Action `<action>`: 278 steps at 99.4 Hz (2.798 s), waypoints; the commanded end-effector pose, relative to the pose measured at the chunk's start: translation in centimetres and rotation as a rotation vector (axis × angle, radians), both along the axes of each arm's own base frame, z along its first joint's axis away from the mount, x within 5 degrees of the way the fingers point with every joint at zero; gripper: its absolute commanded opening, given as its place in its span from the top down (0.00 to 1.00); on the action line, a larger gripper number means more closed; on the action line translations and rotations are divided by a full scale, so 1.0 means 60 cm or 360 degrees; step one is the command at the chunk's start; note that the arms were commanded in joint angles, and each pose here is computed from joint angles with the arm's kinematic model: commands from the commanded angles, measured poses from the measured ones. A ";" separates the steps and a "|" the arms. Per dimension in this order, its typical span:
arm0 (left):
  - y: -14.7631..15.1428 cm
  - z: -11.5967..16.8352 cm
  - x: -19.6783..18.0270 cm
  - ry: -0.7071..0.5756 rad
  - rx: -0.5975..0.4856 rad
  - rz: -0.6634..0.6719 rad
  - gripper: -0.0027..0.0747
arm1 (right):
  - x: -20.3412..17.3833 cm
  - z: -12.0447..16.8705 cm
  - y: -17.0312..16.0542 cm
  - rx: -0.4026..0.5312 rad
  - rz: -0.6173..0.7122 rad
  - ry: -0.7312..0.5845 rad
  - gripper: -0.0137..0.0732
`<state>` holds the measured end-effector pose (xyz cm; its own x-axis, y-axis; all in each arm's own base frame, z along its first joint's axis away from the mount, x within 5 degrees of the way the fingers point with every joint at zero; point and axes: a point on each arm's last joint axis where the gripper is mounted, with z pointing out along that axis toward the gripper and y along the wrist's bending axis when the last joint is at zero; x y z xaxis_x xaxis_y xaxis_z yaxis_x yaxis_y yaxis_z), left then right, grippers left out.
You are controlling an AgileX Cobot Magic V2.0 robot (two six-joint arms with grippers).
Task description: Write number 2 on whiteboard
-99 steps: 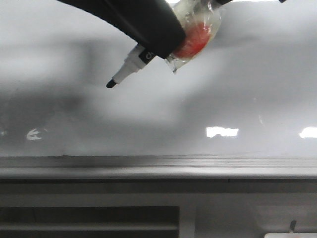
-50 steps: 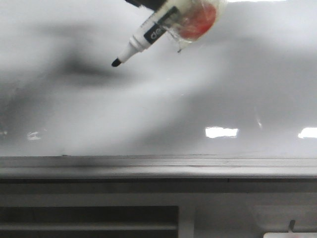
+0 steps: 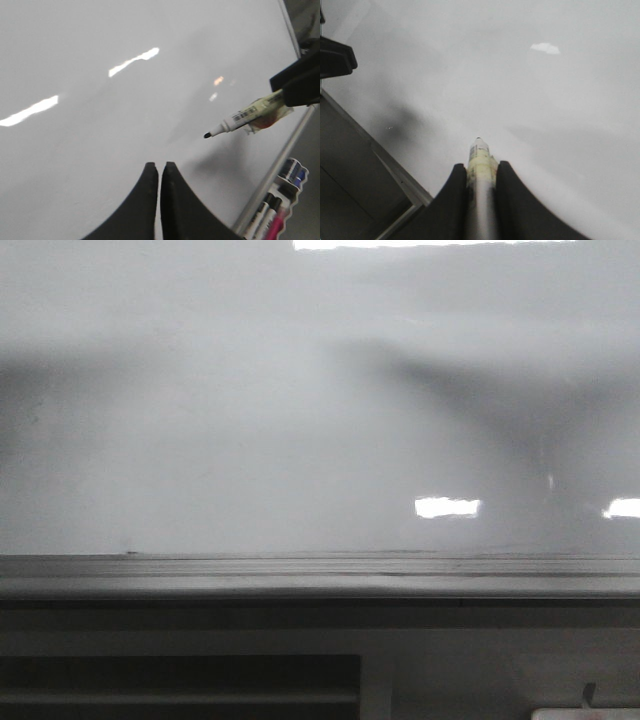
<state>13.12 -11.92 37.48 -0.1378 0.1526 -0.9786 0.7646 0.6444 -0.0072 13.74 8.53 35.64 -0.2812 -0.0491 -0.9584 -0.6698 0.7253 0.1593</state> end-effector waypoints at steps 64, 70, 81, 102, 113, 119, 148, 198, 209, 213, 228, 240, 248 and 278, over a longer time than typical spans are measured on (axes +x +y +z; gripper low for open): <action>0.040 -0.008 -0.026 -0.0113 -0.0226 0.0213 0.99 | 0.089 -0.016 0.011 0.0094 -0.0201 -0.0025 0.90; 0.040 -0.008 -0.026 -0.0113 -0.0226 0.0213 0.99 | 0.083 -0.011 0.007 0.0093 -0.0225 -0.0056 0.90; 0.040 -0.008 -0.026 -0.0113 -0.0226 0.0213 0.99 | 0.067 -0.010 -0.006 0.0113 -0.0311 -0.0093 0.90; 0.040 -0.008 -0.026 -0.0113 -0.0226 0.0213 0.99 | 0.030 -0.045 -0.023 0.0115 -0.0378 -0.0063 0.90; 0.040 -0.008 -0.026 -0.0113 -0.0226 0.0213 0.99 | 0.019 -0.065 -0.019 0.0128 -0.0312 0.0015 0.90; 0.040 -0.008 -0.026 -0.0113 -0.0226 0.0213 0.99 | 0.018 -0.072 -0.014 0.0124 -0.0252 0.0052 0.90; 0.040 -0.008 -0.026 -0.0105 -0.0236 0.0213 0.99 | 0.044 -0.108 0.012 0.0108 -0.0087 0.0290 0.90; 0.040 -0.007 -0.026 -0.0101 -0.0241 0.0213 0.99 | -0.007 -0.084 -0.041 -0.0065 -0.0383 0.0200 0.90; 0.040 -0.007 -0.026 -0.0094 -0.0250 0.0213 0.99 | -0.041 -0.068 -0.044 -0.0015 -0.0312 0.0190 0.90; 0.039 -0.007 -0.026 -0.0081 -0.0263 0.0211 0.99 | -0.052 -0.064 -0.042 -0.0007 -0.0258 0.0184 0.90; 0.035 -0.012 -0.025 -0.0033 -0.0256 0.0183 0.99 | -0.076 -0.036 -0.037 0.0086 -0.0170 0.0119 0.90; 0.017 -0.021 -0.026 0.0038 -0.0172 0.0052 0.99 | -0.073 -0.022 -0.031 0.0071 -0.0097 0.0156 0.90; 0.002 -0.023 -0.031 0.0024 -0.0089 -0.0073 0.99 | -0.064 -0.015 -0.023 0.0045 -0.0023 0.0199 0.90; -0.066 -0.011 -0.046 -0.0036 0.0001 -0.0428 0.57 | -0.028 0.010 0.005 -0.0045 0.0255 0.0246 0.90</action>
<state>10.32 -14.82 35.46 -0.0859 0.2229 -0.9711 0.8994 0.4367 0.0207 11.41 8.36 34.51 -0.4520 -0.1522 -0.8790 -0.7150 0.6510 0.2549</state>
